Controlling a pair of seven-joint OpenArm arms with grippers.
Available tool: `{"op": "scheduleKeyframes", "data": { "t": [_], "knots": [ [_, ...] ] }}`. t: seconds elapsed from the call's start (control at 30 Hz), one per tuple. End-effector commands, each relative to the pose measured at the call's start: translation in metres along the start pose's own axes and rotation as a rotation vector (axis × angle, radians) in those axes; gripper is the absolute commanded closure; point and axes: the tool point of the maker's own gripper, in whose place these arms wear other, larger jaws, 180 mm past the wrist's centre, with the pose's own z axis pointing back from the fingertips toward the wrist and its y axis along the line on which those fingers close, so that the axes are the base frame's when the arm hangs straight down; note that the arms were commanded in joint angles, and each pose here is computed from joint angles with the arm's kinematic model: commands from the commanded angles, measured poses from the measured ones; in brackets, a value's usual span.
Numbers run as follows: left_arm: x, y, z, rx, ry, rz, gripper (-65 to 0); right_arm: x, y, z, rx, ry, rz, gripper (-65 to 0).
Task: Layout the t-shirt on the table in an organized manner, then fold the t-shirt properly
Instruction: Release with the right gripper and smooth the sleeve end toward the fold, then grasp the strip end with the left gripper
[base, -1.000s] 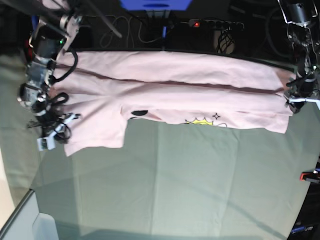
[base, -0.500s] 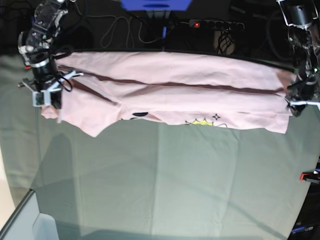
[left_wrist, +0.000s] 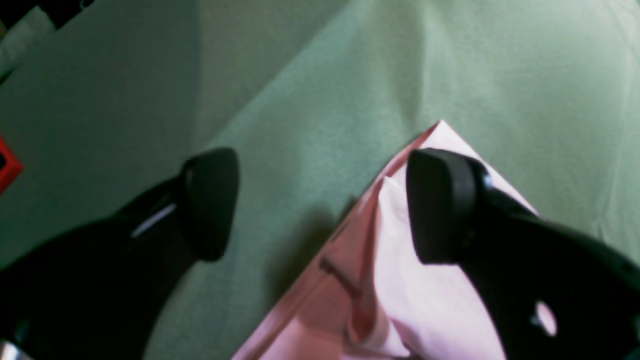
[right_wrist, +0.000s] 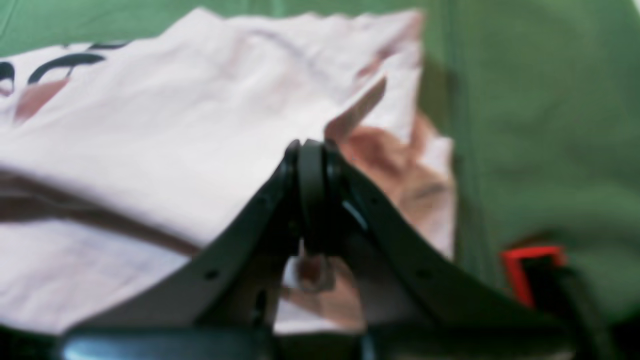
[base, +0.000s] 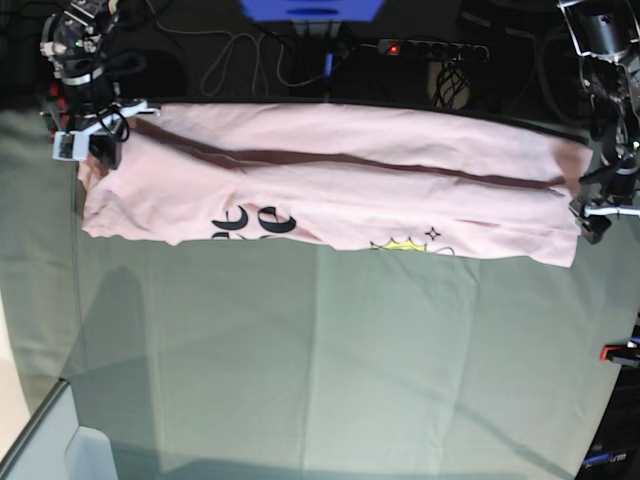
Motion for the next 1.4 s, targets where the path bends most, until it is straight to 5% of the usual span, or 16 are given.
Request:
{"op": "scheduleKeyframes", "data": {
  "t": [0.0,0.13,0.43,0.7,1.2,1.37],
  "knots": [
    [0.023,-0.002,-0.001,-0.011,-0.057,-0.011,-50.9,0.004,-0.004,0.001,-0.006,-0.026,-0.009,0.0],
    [0.023,-0.002,-0.001,-0.012,-0.057,-0.012,-50.9,-0.006,-0.003,0.000,-0.002,-0.006,-0.029,0.0],
    [0.014,-0.003,0.001,-0.016,-0.039,-0.015,-51.2,-0.015,-0.001,0.005,0.002,0.019,-0.025,-26.4],
    [-0.019,-0.018,0.009,-0.120,0.018,-0.030,-50.8,-0.016,-0.002,0.005,0.002,0.021,-0.025,-26.9],
    [-0.075,-0.008,0.008,-0.096,0.158,-0.036,-50.7,-0.016,-0.002,0.005,0.002,0.021,-0.025,-26.9],
    [-0.080,-0.013,0.008,-0.110,0.175,-0.048,-37.6,-0.015,-0.002,0.005,0.002,0.020,-0.024,-26.9]
  ]
}}
